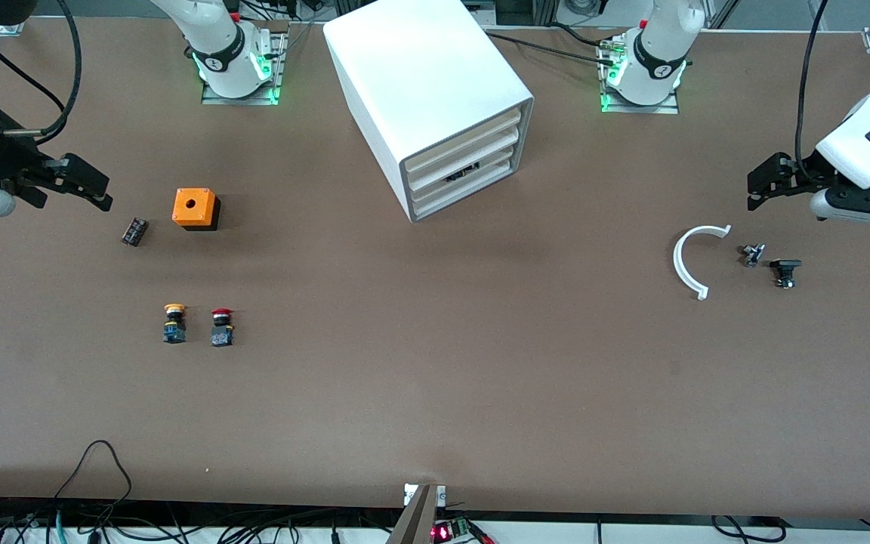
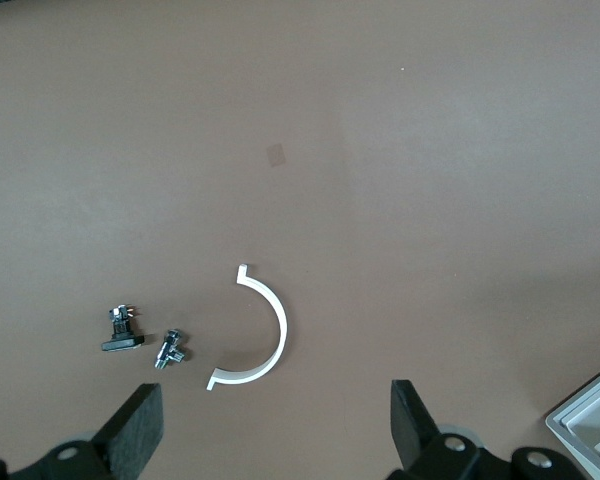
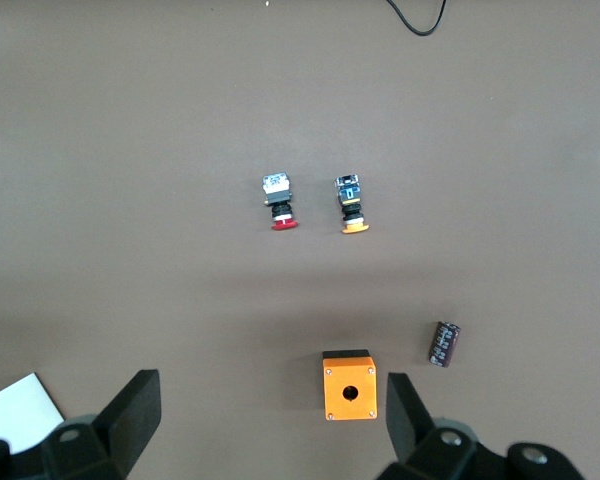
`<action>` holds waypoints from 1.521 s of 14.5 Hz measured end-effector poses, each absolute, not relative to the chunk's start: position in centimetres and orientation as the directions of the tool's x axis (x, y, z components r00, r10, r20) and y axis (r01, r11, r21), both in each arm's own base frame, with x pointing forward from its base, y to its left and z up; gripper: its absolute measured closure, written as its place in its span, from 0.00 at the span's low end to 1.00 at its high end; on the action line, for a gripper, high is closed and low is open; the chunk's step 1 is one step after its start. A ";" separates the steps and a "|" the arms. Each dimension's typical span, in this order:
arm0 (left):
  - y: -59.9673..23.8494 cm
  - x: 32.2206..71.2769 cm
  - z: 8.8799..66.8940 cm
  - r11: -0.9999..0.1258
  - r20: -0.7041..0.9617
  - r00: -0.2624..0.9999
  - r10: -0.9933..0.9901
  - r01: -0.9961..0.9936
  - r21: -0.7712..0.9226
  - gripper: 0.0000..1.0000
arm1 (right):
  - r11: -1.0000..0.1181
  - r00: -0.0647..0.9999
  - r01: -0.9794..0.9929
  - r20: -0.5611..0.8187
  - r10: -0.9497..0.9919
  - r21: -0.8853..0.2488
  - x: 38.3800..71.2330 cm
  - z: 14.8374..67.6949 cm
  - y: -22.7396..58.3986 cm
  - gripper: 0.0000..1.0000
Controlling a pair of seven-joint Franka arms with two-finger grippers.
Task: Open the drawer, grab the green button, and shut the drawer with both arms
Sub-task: 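Reach the left gripper to the drawer handle while the right gripper advances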
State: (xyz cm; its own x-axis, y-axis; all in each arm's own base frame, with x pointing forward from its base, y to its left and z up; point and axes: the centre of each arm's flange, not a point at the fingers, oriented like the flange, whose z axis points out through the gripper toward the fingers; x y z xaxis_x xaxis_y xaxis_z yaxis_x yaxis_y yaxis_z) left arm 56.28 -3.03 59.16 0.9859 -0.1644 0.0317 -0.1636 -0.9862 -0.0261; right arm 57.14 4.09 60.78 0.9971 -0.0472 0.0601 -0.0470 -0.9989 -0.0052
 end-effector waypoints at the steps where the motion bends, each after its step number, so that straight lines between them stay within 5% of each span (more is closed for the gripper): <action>1: -3.0 56.3 59.2 -0.986 0.032 0.986 -0.164 -0.164 -0.026 0.00 | -0.999 0.997 -0.047 0.059 -0.047 -0.005 57.1 60.8 4.1 0.00; 11: -4.1 57.0 58.6 -0.984 0.022 0.984 -0.176 -0.176 0.002 0.00 | -0.999 0.998 -0.044 0.034 -0.045 -0.013 57.4 59.9 4.4 0.00; 17: -8.6 56.2 55.7 -0.923 -0.102 0.960 -0.262 -0.218 0.317 0.00 | -1.000 0.997 0.001 -0.084 0.001 -0.008 59.6 53.1 6.5 0.00; 22: -13.0 56.4 47.8 -0.697 -0.209 0.847 -0.489 -0.236 0.677 0.00 | -1.000 0.992 -0.012 -0.123 -0.012 -0.001 60.4 50.0 9.3 0.00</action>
